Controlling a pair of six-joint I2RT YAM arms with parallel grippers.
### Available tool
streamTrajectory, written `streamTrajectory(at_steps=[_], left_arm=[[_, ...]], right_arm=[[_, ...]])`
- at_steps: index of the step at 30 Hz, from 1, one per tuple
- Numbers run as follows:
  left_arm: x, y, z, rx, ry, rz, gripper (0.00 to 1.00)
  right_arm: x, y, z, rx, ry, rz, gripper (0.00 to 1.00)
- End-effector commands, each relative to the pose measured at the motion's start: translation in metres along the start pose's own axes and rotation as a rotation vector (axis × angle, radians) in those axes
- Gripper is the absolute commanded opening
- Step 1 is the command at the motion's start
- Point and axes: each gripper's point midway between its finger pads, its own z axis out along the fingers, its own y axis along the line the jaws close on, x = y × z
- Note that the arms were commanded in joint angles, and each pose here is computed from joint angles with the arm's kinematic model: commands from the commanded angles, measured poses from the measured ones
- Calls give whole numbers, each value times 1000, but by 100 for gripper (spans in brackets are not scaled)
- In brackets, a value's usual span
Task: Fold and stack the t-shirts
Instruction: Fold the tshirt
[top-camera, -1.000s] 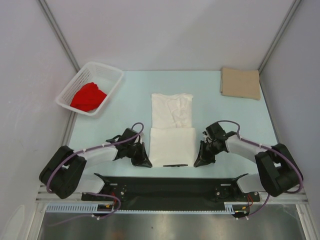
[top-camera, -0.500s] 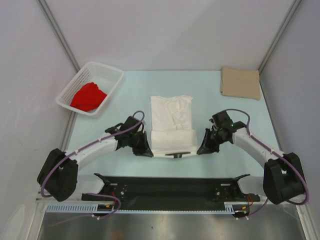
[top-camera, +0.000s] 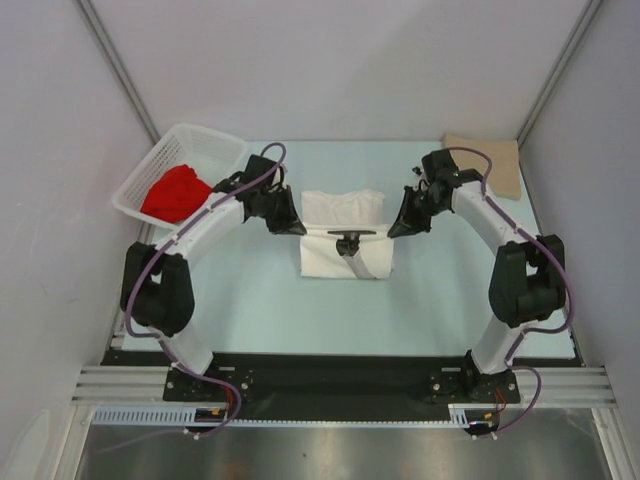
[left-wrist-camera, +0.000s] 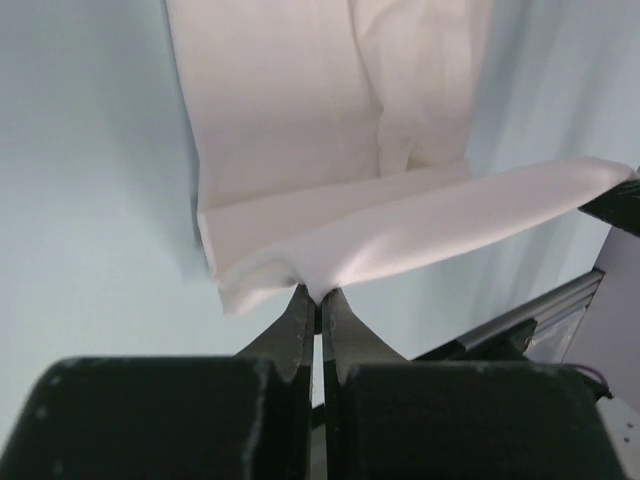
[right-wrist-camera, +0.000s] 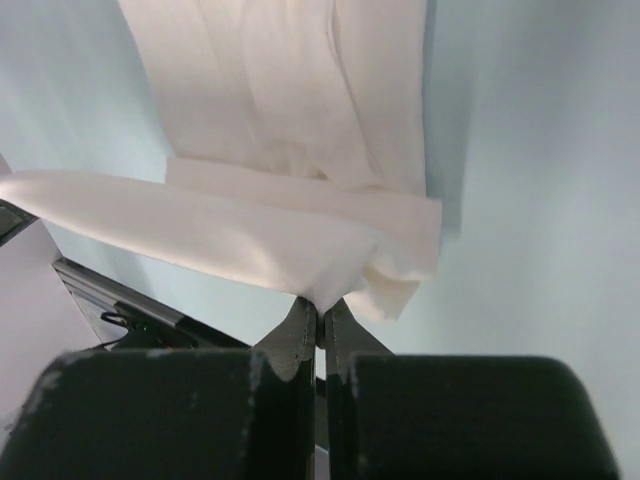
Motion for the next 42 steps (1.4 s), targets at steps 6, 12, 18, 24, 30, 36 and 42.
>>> streamTrajectory(at_steps=[6,12,18,24,30,36,42], left_arm=[[-60,-9,9,37,-35,28,0],[-91,-8,16,51,-70,10,0],[-105,-7,34,74,-55,3,0],[-113,-5,48,86,-59,-7,0],[-124,-5,59,89,-66,-11,0],[-138,-3,58,81,-95,-23,0],[-143,-1,53,69,-117,-25,0]], right_arm=[[-70,13,3,-19,-22,-45,0],[-105,18,18,-47,-16,-37,0],[-119,18,28,-51,-8,-39,0],[-130,14,34,-70,-13,-23,0],[-143,11,41,-85,-21,-16,0],[-153,15,48,-114,-27,-16,0],[-164,28,42,-148,-56,-13,0]])
